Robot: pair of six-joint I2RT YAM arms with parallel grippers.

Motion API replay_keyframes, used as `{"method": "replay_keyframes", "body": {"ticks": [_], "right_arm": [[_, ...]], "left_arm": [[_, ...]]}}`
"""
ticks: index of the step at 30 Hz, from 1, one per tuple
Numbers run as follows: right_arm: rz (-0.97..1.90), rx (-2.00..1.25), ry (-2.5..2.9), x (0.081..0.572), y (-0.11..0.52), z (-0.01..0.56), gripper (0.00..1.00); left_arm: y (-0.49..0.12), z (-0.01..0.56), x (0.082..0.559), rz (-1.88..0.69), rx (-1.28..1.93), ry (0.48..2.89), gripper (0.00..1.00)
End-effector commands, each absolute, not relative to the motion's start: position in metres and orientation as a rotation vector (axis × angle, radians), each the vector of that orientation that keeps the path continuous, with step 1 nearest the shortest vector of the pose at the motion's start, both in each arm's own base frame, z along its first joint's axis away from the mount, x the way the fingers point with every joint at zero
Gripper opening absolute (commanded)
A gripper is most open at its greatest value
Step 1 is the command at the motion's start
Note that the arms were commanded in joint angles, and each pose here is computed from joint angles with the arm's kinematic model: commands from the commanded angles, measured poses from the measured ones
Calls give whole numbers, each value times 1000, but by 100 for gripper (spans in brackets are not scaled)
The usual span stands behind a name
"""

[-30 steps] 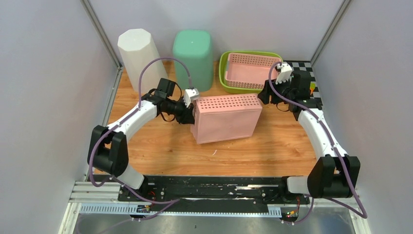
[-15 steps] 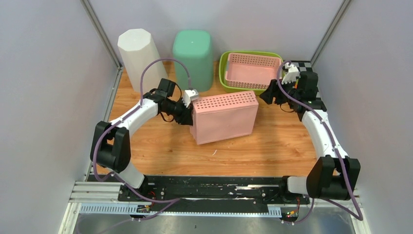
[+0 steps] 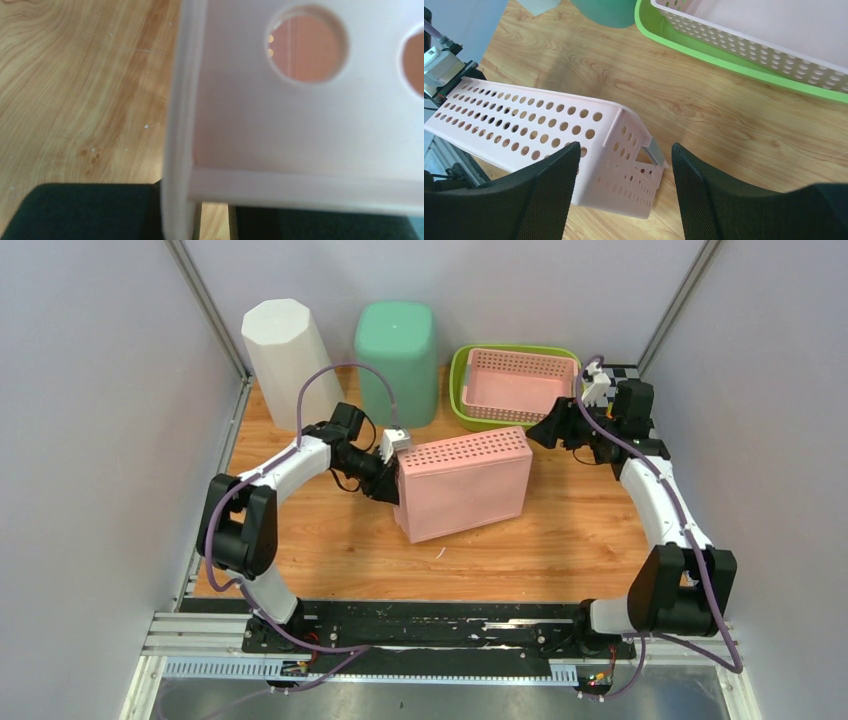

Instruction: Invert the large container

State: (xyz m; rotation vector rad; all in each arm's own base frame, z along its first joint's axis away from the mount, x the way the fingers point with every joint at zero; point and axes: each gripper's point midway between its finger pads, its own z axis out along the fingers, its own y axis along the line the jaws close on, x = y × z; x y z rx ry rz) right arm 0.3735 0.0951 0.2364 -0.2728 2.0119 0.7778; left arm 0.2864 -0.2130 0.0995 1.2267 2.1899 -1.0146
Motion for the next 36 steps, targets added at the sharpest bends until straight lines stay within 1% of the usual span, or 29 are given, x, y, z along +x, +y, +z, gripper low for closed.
{"method": "replay_keyframes", "body": {"ticks": [1,6,13,17,22,26,29,34,36], "right_arm": [[872,-238,2018,378,99,233,70],[863,-203,2030,389,96,228,71],[911,-117,2021,410,97,223,71],[950,-104,2038,418,102,211,71],[991,-128,2077,413,111,193,70],[976,-134,2107,407,109,182,67],[989,-123,2123,402,110,179,66],[996,-103,2123,399,111,182,66],[997,-99,2121,398,111,183,66]], "left_arm": [[-197,76,265,-1029,1240,2358,0],[-199,75,267,-1014,1238,2347,0],[-206,72,259,-939,1348,2305,0],[-213,73,256,-939,1377,2283,0],[-218,77,255,-986,1386,2250,0],[-222,82,252,-1030,1397,2211,0],[-224,84,256,-1022,1378,2210,0],[-223,80,266,-960,1329,2233,14],[-223,80,267,-952,1318,2236,16]]}}
